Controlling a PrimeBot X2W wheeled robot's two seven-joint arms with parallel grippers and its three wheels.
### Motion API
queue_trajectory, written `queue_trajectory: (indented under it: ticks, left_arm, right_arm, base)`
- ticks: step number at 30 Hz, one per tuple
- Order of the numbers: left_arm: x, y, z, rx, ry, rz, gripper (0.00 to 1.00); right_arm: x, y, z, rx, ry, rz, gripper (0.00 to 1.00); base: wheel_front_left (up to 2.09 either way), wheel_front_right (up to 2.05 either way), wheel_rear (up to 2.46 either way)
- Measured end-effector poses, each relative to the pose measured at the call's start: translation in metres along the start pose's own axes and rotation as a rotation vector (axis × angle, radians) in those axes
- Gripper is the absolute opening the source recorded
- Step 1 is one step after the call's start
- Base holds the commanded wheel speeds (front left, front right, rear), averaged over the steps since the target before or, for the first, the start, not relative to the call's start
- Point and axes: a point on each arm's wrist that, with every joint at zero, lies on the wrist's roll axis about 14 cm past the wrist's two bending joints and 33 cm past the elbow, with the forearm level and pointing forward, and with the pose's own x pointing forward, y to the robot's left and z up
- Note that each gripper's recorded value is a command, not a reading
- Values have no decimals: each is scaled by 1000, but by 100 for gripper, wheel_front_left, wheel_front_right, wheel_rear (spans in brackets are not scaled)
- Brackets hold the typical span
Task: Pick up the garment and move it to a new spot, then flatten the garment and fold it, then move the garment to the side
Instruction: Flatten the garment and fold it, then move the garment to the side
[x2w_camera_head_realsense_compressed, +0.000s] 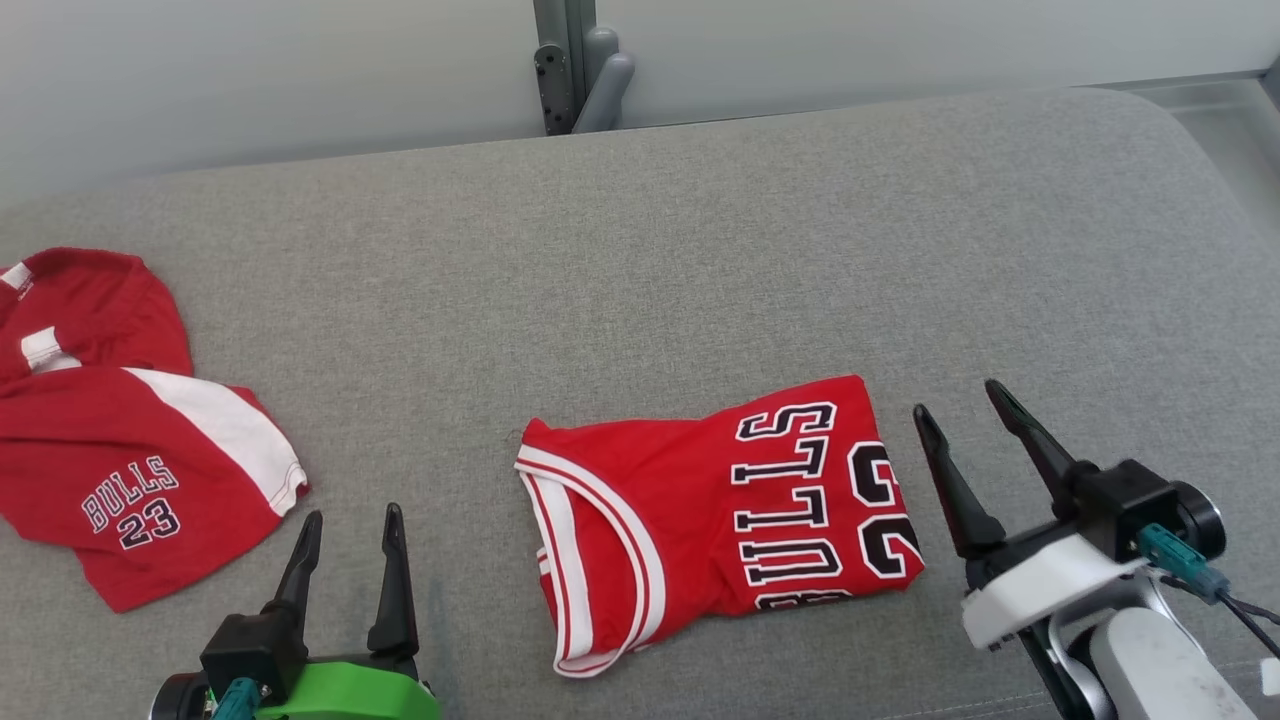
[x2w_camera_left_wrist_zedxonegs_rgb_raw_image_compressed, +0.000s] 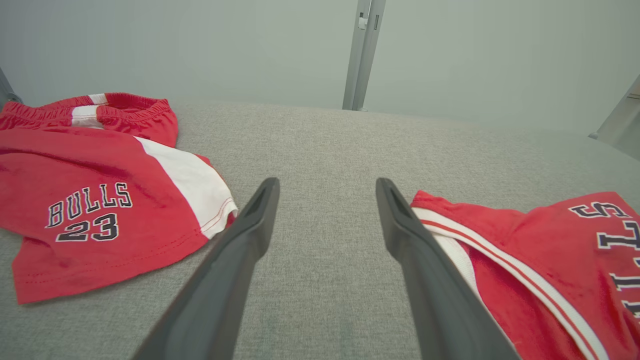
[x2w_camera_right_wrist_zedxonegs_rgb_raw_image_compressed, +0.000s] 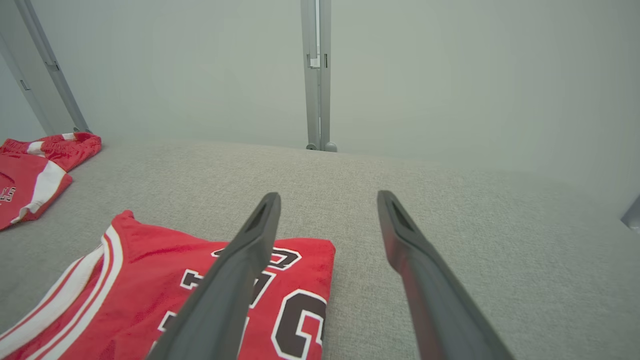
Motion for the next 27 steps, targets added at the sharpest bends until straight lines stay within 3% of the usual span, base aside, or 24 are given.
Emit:
queue_trajectory:
  ticks: [5, 10, 18, 27]
  left_arm:
    - [-2, -3, -5, 21, 16, -20, 100]
    - [-13, 3, -12, 31, 39, -14, 100]
    - [-30, 31, -11, 50, 40, 86, 100]
    - [-43, 40, -6, 42, 22, 115, 100]
  right_arm:
    - [-29, -35, -2, -40, 14, -125, 100]
    - [-61, -44, -22, -27, 81, -189, 100]
    - [-70, -42, -26, -14, 88, -214, 100]
    - [-59, -34, -23, 12, 69, -189, 100]
  base:
    - [0, 0, 0]
    - [0, 0, 0]
    - [0, 0, 0]
    - [0, 0, 0]
